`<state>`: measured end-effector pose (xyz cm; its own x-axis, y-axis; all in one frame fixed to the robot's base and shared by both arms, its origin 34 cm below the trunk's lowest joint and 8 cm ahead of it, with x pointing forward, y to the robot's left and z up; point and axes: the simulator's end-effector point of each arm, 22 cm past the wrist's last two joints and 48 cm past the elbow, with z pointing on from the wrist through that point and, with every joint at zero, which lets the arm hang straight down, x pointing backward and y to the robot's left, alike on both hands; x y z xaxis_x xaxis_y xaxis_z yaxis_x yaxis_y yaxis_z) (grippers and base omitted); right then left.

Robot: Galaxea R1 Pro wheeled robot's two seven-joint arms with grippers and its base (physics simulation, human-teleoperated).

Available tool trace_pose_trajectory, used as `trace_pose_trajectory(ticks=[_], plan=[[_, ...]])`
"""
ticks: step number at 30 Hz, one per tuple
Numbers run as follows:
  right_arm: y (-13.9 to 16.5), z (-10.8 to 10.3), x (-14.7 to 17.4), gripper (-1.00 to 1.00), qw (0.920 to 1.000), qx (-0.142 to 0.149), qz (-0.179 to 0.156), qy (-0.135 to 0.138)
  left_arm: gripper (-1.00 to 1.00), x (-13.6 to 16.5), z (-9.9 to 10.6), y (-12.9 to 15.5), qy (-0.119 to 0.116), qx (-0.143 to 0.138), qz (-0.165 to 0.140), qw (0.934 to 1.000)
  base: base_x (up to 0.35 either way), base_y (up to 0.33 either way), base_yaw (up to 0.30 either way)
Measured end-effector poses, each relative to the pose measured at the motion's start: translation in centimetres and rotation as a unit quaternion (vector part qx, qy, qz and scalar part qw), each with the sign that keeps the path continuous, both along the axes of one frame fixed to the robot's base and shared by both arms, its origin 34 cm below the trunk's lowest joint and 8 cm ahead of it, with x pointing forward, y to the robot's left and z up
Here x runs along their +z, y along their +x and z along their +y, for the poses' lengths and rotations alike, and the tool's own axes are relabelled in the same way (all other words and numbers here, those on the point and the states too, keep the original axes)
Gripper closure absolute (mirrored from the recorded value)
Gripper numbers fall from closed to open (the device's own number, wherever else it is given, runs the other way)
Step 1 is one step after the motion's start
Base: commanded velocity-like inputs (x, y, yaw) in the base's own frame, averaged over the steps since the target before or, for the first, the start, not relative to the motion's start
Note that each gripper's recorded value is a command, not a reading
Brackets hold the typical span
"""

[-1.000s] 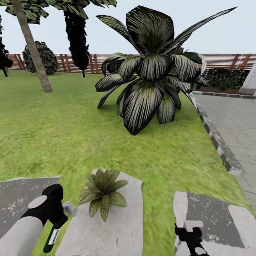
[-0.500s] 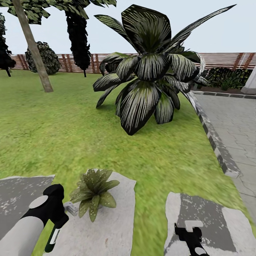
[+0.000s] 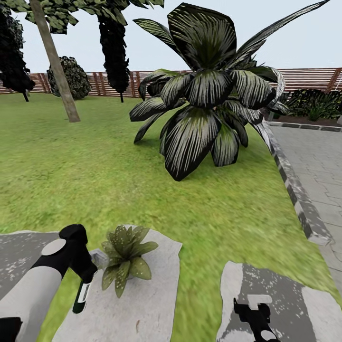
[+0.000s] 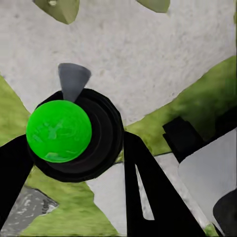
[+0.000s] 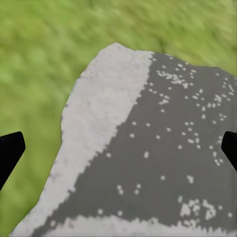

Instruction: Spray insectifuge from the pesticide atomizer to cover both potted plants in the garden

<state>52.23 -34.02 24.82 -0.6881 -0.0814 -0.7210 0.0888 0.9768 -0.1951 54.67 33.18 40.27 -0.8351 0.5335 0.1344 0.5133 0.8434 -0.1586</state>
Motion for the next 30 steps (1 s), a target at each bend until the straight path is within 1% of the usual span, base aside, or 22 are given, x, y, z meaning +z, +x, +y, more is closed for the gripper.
trace_pose_trajectory(ticks=[1,2,3,4,5,6,7,8,10,13,15,18,22,26,30], plan=[[0.0,-0.1,0.0,-1.0,1.0,0.0,0.0,0.0,1.0,0.6,0.8,0.7,0.02,-0.01,-0.004,0.9997,0.0,0.0,0.002],[0.0,-0.1,0.0,-1.0,1.0,0.0,0.0,0.0,1.0,1.0,1.3,1.2,0.034,-0.016,-0.007,0.9992,0.0,0.0,0.0],[0.0,-0.1,0.0,-1.0,1.0,0.0,0.0,-0.001,1.0,1.9,2.3,2.1,0.062,-0.026,-0.013,0.9977,0.0,0.0,0.0],[0.0,-0.1,0.0,-1.0,1.0,0.0,0.0,-0.001,1.0,2.5,3.0,2.7,0.077,-0.034,-0.017,0.9963,0.0,0.0,0.0],[0.0,-0.1,0.0,-1.0,1.0,0.0,0.0,-0.001,1.0,2.9,3.4,3.1,0.083,-0.043,-0.019,0.9954,0.0,0.0,0.0],[0.0,-0.1,0.0,-1.0,1.0,0.0,0.0,-0.001,1.0,3.5,3.7,3.7,0.088,-0.06,-0.023,0.994,0.0,0.0,0.0],[0.0,-0.1,0.0,-1.0,1.0,0.0,0.0,-0.001,1.0,4.0,3.9,4.2,0.09,-0.071,-0.027,0.9931,0.0,0.0,0.0],[0.0,-0.1,0.0,-1.0,1.0,0.0,0.0,-0.001,1.0,5.0,4.1,5.3,0.091,-0.081,-0.036,0.9919,0.0,0.0,0.0],[0.0,-0.1,0.0,-1.0,1.0,0.0,0.0,-0.001,1.0,5.8,4.1,6.3,0.088,-0.086,-0.035,0.9918,0.0,0.0,0.0],[0.0,-0.1,0.0,-1.0,1.0,0.0,0.0,-0.001,1.0,6.7,3.3,7.2,0.072,-0.086,-0.018,0.9936,0.0,0.0,0.0],[0.0,-0.2,0.0,-1.0,1.0,0.0,0.0,-0.002,1.0,6.7,2.3,7.2,0.061,-0.088,-0.007,0.9942,0.0,0.0,0.0],[0.0,-0.3,0.0,-1.0,1.0,-0.001,0.0,-0.002,1.0,6.4,1.6,6.9,0.05,-0.088,-0.001,0.9948,0.0,0.0,0.0],[0.0,-0.3,0.0,-1.0,1.0,-0.001,0.0,-0.002,1.0,5.8,1.0,6.4,0.045,-0.09,0.004,0.9949,0.0,0.0,0.0],[0.0,-0.3,0.0,-1.0,1.0,-0.001,0.0,-0.002,1.0,5.6,-0.1,6.4,0.04,-0.096,0.005,0.9946,0.0,0.0,0.0],[0.0,-0.2,0.0,-1.0,1.0,-0.001,0.0,-0.001,1.0,5.8,-0.6,6.7,0.041,-0.099,0.002,0.9943,0.134,-0.1,0.0]])
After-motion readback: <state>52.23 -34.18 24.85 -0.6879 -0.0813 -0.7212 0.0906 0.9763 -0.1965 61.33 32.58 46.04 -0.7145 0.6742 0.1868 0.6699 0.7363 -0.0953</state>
